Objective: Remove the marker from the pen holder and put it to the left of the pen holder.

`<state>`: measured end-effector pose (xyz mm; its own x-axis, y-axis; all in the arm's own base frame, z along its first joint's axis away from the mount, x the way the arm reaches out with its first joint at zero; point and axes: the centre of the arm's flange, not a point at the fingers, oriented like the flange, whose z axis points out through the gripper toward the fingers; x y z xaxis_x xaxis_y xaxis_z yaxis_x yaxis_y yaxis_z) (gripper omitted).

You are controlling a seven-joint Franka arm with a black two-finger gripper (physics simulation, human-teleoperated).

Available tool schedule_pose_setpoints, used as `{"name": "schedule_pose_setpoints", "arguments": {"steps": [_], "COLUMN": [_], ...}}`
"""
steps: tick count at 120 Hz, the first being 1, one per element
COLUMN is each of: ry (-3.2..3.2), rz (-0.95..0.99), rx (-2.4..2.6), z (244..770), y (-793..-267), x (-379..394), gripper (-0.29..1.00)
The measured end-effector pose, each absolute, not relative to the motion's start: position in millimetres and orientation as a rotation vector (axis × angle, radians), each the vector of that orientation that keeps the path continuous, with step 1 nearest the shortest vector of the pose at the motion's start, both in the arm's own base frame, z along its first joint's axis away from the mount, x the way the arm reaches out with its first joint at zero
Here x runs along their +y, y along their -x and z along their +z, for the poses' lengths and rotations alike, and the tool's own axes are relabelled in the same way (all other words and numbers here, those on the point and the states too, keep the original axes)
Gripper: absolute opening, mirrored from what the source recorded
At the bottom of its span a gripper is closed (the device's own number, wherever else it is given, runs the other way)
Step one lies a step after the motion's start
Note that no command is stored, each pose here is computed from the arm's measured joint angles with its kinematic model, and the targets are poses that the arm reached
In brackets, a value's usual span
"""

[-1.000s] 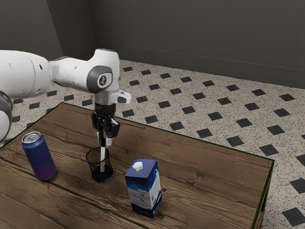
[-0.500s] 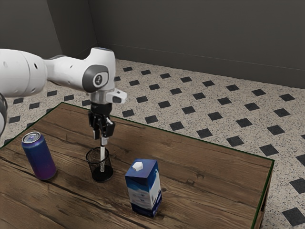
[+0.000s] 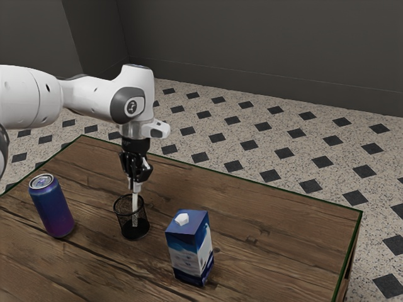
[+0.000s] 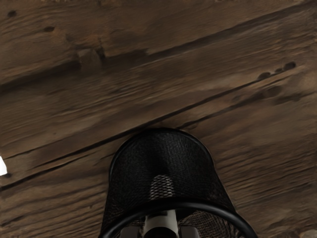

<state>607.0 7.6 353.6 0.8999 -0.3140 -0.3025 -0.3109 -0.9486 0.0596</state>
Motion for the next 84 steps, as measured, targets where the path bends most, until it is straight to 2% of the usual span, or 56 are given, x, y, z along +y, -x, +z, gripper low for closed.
{"name": "schedule_pose_setpoints", "arguments": {"steps": [12, 20, 41, 52, 60, 84], "ry": [-3.059, -3.07, -3.104, -3.129, -3.193, -3.421], "rz": [-0.473, -0.428, -0.211, -0.132, -0.169, -0.577], "rx": [-0.497, -0.493, -0.488, -0.482, -0.482, -0.634], "z": [359.9, 382.0, 502.2, 540.6, 531.6, 445.2], "y": [-606.8, -604.4, -574.0, -579.4, -606.3, -641.6], "x": [7.0, 8.3, 12.0, 15.5, 26.2, 63.3], "gripper": [-0.02, -0.04, -0.07, -0.08, -0.08, -0.08]}}
